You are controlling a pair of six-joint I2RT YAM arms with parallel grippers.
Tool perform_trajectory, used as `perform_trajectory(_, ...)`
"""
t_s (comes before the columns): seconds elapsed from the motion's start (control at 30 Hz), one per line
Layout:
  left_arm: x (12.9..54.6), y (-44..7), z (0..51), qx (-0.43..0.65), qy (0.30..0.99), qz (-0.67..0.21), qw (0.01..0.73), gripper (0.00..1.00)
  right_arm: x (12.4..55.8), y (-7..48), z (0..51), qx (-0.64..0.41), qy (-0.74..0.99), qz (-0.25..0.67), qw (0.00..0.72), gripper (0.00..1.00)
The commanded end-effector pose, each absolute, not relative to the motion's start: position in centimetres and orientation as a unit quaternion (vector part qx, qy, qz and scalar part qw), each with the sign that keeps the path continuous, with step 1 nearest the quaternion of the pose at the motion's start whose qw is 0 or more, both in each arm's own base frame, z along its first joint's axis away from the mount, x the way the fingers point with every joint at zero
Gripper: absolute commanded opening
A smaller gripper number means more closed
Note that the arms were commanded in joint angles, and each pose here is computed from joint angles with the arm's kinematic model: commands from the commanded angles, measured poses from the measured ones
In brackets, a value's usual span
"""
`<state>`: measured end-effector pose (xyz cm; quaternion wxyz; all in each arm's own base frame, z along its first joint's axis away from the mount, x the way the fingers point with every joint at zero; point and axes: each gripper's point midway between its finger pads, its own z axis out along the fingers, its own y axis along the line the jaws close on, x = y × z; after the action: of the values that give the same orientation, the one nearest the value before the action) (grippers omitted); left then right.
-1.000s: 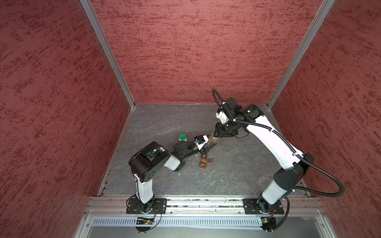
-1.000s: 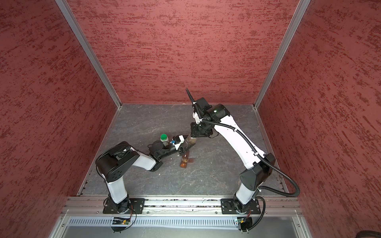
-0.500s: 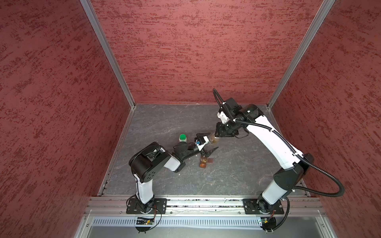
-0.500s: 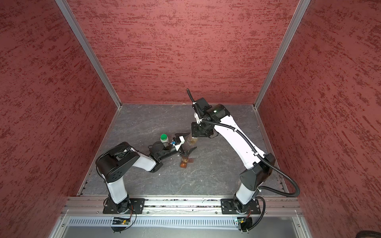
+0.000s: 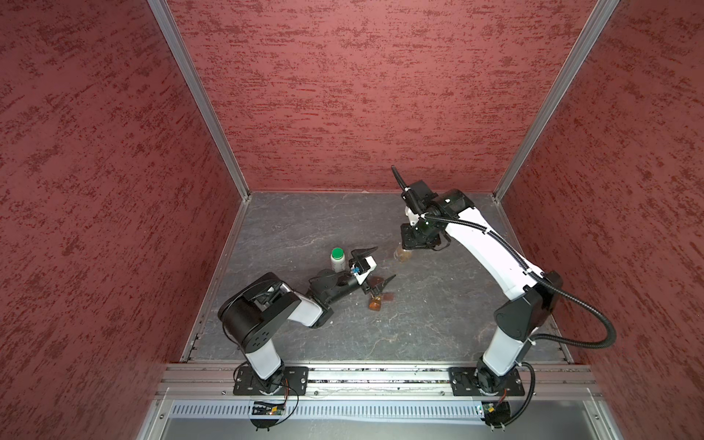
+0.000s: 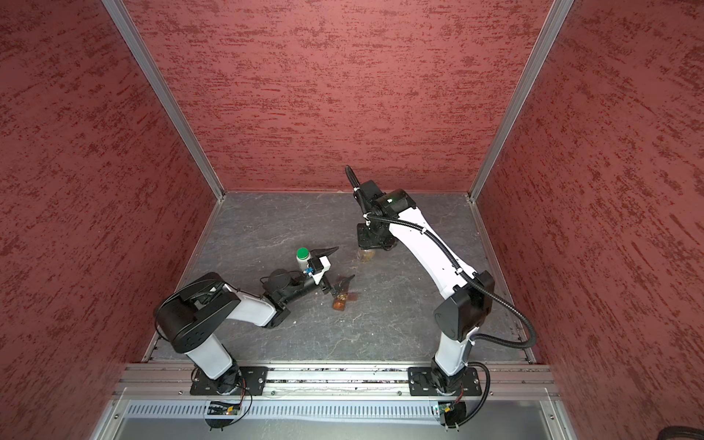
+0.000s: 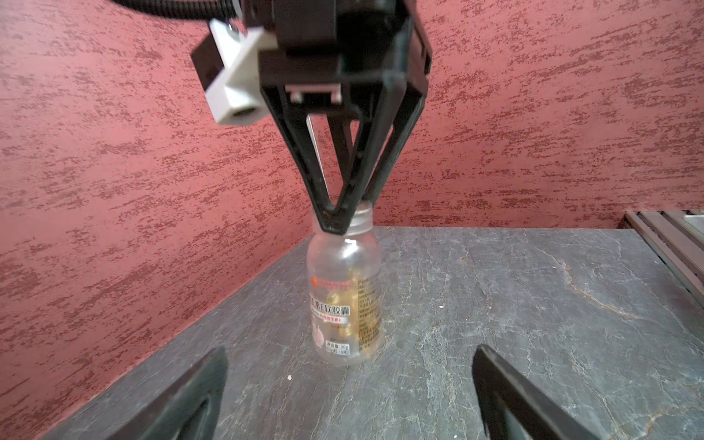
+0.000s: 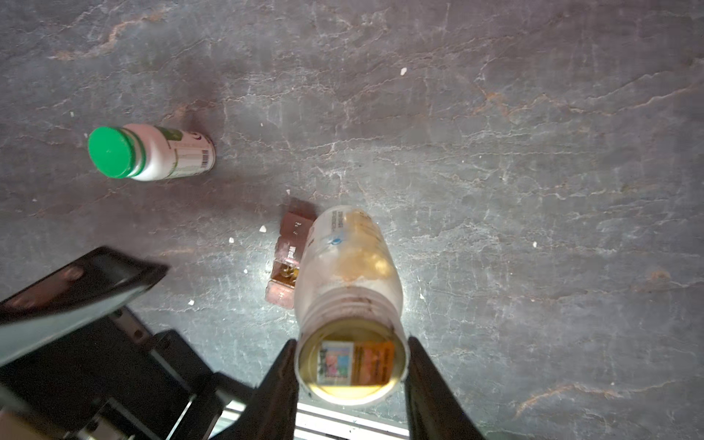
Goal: Sort the pills into containers
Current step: 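Set the capped bottle on the table with the left gripper while right releases, then open the right gripper and draw both arms back from the bottle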
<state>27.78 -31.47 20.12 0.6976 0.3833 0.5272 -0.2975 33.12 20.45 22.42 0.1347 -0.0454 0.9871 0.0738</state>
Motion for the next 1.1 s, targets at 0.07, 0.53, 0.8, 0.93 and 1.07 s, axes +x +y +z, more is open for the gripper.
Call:
perform_trajectory(0.07,28.1,-29.4,20.8,0.347,0.548,-0.262,0.715,0.99,36.3,18.9,20.4,-0.017,0.986,0.030,0.161,0.31)
perform_trajectory(0.53,28.2,-25.4,21.8,0.269,0.618,-0.197,0.712,0.94,41.2,17.1,15.1,0.029,0.989,0.001,0.144,0.31)
perform_trajectory(0.8,28.2,-23.3,21.9,0.217,0.673,-0.200,0.679,0.89,43.7,16.9,13.0,0.035,0.990,-0.014,0.133,0.32)
perform_trajectory(0.93,28.9,-21.8,21.5,0.166,0.724,-0.214,0.635,0.82,44.5,16.8,12.3,0.035,0.991,-0.017,0.130,0.32)
perform_trajectory(1.07,28.7,-21.2,20.7,0.152,0.746,-0.225,0.607,0.74,45.1,16.7,12.0,0.038,0.991,-0.016,0.129,0.33)
